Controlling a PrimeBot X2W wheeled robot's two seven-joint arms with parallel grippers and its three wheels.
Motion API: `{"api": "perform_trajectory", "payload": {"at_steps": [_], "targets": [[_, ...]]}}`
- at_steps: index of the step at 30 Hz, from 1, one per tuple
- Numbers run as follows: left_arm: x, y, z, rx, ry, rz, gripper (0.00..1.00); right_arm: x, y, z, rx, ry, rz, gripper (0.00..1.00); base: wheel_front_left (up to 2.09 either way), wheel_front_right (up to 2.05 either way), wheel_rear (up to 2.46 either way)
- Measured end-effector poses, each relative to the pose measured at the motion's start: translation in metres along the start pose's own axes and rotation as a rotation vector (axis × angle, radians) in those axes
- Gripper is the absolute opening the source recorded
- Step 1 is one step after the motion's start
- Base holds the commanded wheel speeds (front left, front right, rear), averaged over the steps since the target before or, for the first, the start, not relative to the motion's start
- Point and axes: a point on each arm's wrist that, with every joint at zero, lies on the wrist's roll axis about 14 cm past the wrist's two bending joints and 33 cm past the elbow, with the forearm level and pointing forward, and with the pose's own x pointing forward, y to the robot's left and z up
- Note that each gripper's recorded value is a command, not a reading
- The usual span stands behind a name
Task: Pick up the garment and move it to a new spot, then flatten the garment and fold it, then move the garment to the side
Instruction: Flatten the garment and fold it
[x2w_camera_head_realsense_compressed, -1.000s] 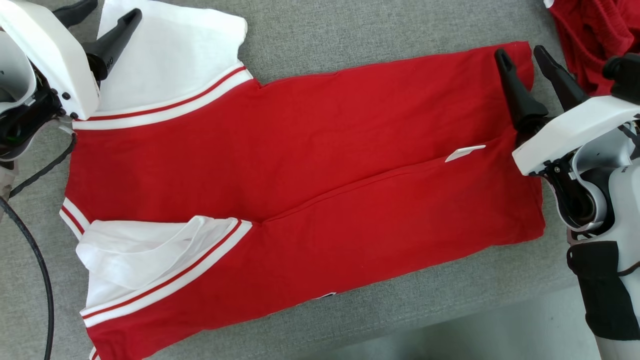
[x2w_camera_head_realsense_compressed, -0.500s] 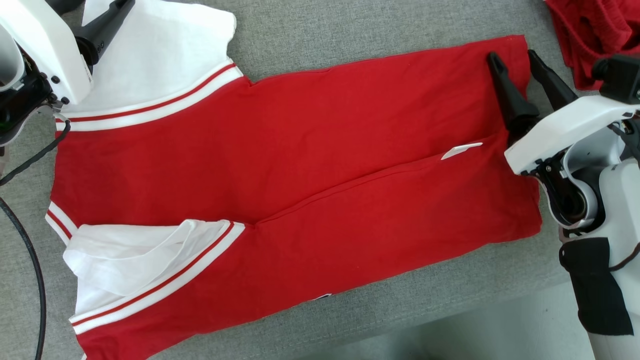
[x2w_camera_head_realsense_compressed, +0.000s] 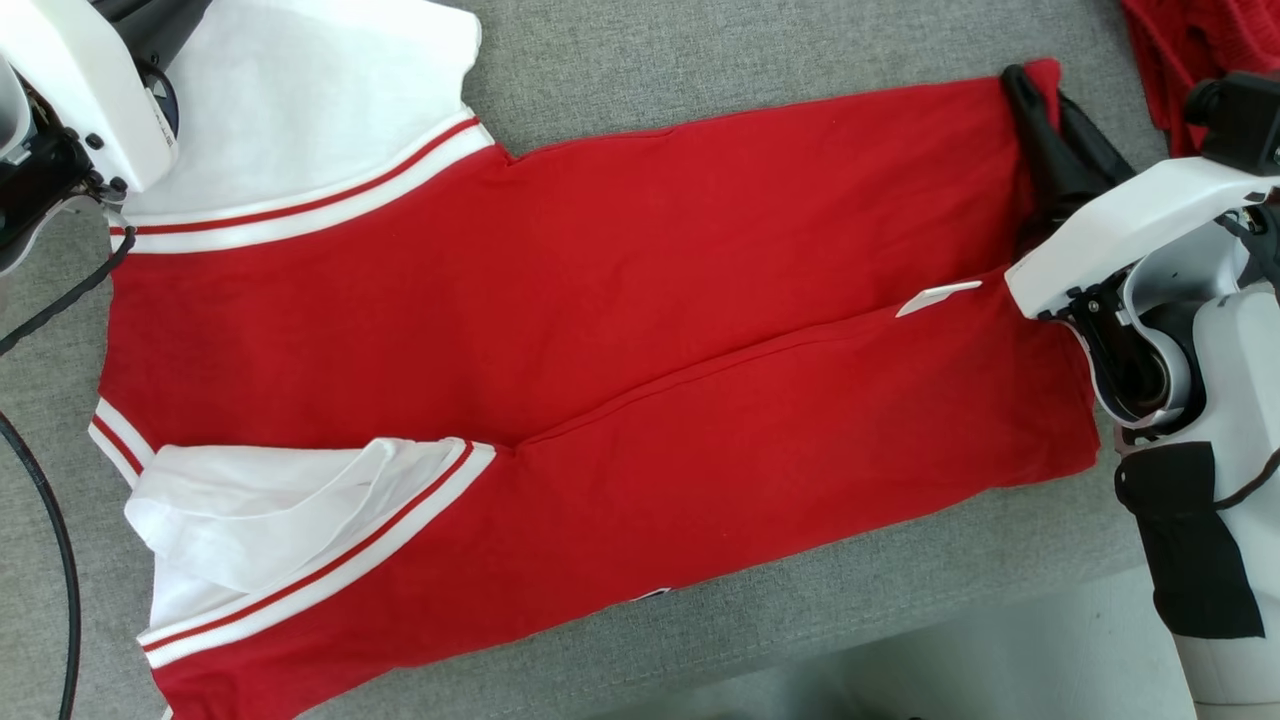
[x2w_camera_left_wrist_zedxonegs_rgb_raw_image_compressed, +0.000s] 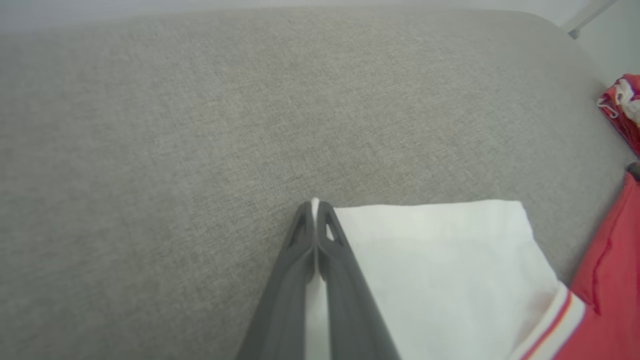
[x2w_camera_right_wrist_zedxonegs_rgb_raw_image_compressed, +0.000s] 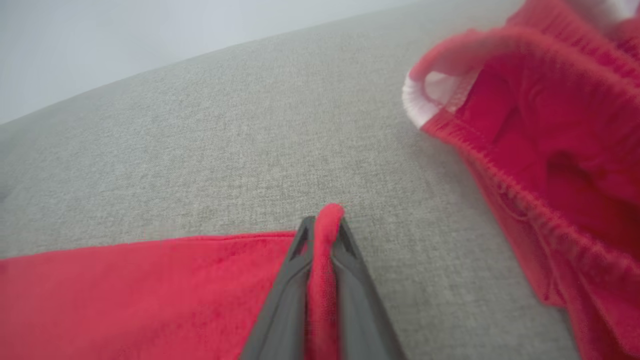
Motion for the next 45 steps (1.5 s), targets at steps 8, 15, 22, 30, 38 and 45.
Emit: {"api": "perform_trajectory", "payload": {"at_steps": [8, 15, 22, 30, 38, 45], "targets": [[-0.001, -0.006, 0.015, -0.001, -0.075, -0.026, 0.00, 0.002, -0.002, 0.010, 0.016, -0.057, -0.003, 0.00, 0.00, 0.00, 0.00], [-0.012, -0.016, 0.041, 0.040, -0.184, -0.050, 0.00, 0.001, -0.006, 0.032, 0.029, -0.151, -0.006, 0.00, 0.00, 0.00, 0.00], [-0.040, -0.028, 0.071, 0.109, -0.339, -0.074, 0.00, -0.003, -0.005, 0.056, 0.042, -0.230, 0.011, 0.00, 0.00, 0.00, 0.00], [-0.092, -0.044, 0.064, 0.205, -0.481, -0.089, 0.00, -0.025, -0.004, 0.044, 0.083, -0.221, 0.028, 0.00, 0.00, 0.00, 0.00], [-0.128, -0.059, 0.025, 0.204, -0.509, -0.050, 0.00, -0.045, -0.014, 0.033, 0.123, -0.195, -0.008, 0.00, 0.00, 0.00, 0.00], [-0.156, -0.081, -0.007, 0.208, -0.512, -0.017, 0.00, -0.055, -0.016, 0.020, 0.142, -0.165, -0.029, 0.00, 0.00, 0.00, 0.00]]}}
